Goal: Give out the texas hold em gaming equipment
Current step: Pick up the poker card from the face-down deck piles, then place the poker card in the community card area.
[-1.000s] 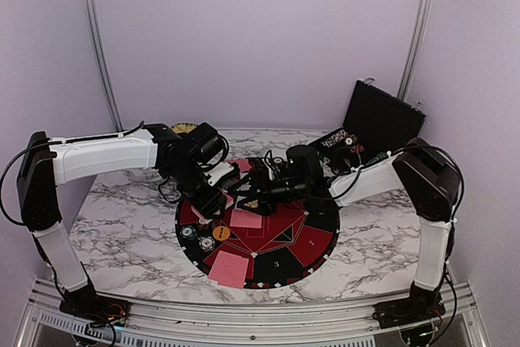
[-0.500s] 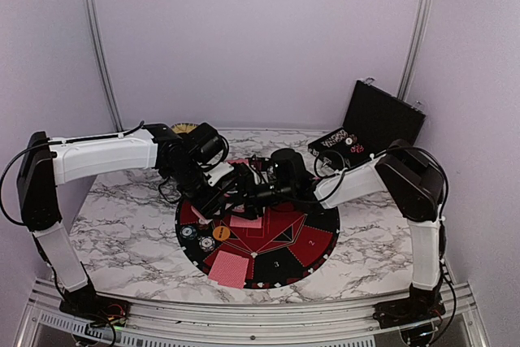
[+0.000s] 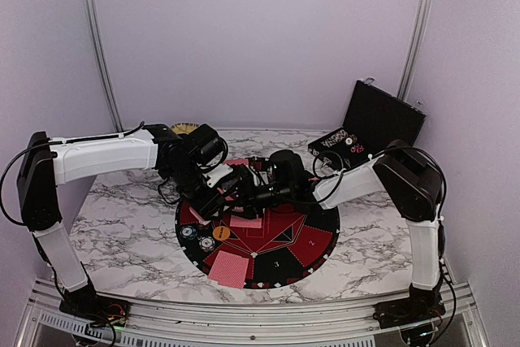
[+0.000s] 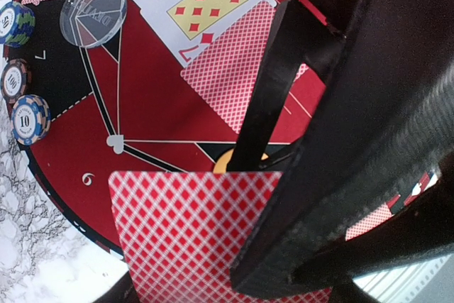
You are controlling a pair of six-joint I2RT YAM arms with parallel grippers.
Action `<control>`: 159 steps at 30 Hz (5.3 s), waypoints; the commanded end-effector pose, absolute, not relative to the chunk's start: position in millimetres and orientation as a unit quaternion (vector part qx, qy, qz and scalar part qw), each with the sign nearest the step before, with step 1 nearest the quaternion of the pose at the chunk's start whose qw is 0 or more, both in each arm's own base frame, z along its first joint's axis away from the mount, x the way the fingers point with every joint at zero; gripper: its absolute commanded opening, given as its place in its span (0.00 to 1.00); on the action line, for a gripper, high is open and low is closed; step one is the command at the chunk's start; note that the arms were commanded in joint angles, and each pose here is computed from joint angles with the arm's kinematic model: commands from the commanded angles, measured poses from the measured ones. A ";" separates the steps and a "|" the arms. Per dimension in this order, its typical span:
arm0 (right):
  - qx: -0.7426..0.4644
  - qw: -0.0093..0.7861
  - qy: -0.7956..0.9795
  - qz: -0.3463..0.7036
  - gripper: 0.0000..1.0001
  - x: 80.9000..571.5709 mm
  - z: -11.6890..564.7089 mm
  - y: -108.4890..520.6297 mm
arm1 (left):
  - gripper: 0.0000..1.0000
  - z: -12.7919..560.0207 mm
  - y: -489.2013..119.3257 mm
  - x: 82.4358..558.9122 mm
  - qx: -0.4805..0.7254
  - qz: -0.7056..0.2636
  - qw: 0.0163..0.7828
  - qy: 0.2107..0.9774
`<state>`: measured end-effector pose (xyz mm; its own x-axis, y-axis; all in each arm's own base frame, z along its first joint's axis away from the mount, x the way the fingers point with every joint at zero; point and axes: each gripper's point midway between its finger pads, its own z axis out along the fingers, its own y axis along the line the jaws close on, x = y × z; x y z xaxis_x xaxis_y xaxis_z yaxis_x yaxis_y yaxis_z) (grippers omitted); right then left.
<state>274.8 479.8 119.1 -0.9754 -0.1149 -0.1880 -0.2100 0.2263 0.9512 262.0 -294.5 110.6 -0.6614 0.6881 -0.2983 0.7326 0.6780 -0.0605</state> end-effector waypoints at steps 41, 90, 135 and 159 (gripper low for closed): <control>-0.101 0.100 0.777 0.614 0.31 288.8 163.0 453.0 | 0.25 108.7 -287.9 258.7 0.394 -0.079 0.121 0.908; -0.015 0.093 0.764 0.638 0.00 297.9 160.6 422.2 | 0.24 105.9 -273.5 257.1 0.381 -0.070 0.120 0.914; 0.235 0.144 0.798 0.535 0.00 265.7 57.4 374.7 | 0.25 102.2 -244.4 258.3 0.336 -0.073 0.138 0.929; 0.255 0.072 0.819 0.509 0.25 242.4 35.0 388.1 | 0.26 105.1 -246.5 256.5 0.337 -0.089 0.143 0.926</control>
